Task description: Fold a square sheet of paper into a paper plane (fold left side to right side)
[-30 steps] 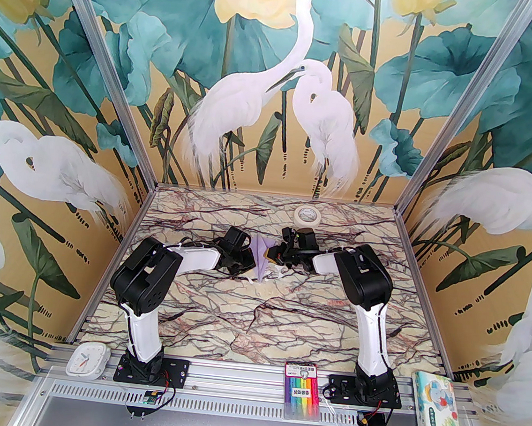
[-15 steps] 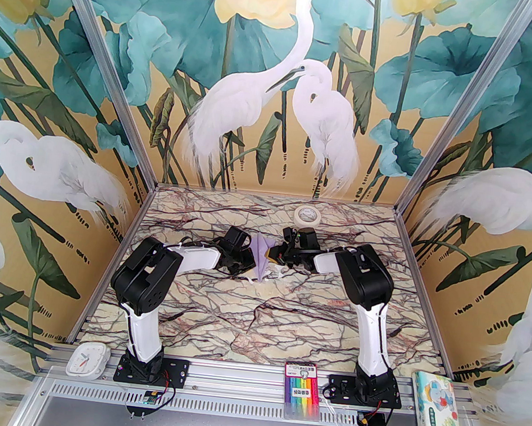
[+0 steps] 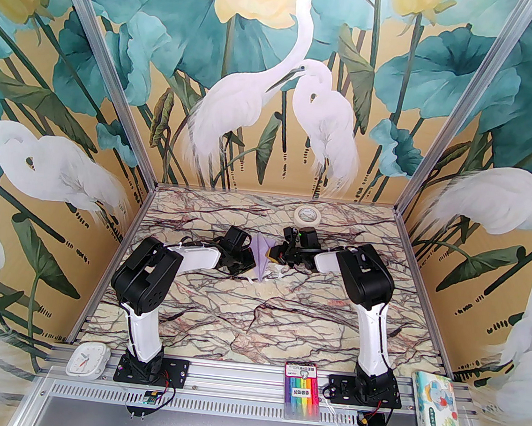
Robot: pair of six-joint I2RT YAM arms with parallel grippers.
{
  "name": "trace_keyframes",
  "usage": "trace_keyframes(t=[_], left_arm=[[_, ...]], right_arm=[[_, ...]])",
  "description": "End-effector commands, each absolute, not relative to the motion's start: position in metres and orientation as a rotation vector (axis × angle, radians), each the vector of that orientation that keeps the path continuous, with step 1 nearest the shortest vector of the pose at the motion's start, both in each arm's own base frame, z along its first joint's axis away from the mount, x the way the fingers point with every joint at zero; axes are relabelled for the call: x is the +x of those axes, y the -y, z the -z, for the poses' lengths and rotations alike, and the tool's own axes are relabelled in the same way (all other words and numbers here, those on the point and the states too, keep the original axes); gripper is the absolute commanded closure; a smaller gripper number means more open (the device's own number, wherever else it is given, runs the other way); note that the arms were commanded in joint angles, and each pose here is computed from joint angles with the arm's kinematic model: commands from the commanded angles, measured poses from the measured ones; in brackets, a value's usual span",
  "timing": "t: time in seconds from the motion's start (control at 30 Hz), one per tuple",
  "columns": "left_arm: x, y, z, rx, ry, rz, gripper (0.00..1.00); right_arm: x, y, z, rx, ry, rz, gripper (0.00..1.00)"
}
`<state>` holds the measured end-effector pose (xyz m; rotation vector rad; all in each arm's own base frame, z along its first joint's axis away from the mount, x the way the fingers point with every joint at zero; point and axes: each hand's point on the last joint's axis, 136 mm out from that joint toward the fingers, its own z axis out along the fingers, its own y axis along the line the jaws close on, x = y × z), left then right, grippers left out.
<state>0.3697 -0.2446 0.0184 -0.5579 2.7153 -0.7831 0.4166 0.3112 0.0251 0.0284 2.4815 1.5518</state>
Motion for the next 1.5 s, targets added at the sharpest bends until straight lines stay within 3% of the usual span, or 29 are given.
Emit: trace_keyframes(t=[0.0, 0.6, 0.9, 1.1, 1.47], left_arm=[[0.355, 0.225, 0.016, -0.604, -2.809, 0.61, 1.0], [0.362, 0.229, -0.002, -0.573, -2.766, 0.647, 1.0], [0.371, 0.257, -0.065, -0.434, -2.598, 0.948, 0.99], [0.356, 0.271, -0.06, -0.447, -2.578, 1.153, 1.0], [0.337, 0.272, -0.05, -0.505, -2.521, 1.294, 1.0]], right_arm=[[0.422, -0.306, -0.03, 0.032, -2.481, -1.519, 0.95], [0.419, -0.3, -0.018, 0.069, -2.518, -1.492, 0.99], [0.418, -0.3, -0.017, 0.065, -2.525, -1.491, 0.98], [0.418, -0.301, -0.017, 0.065, -2.521, -1.496, 0.98], [0.418, -0.3, -0.018, 0.066, -2.519, -1.497, 0.98]])
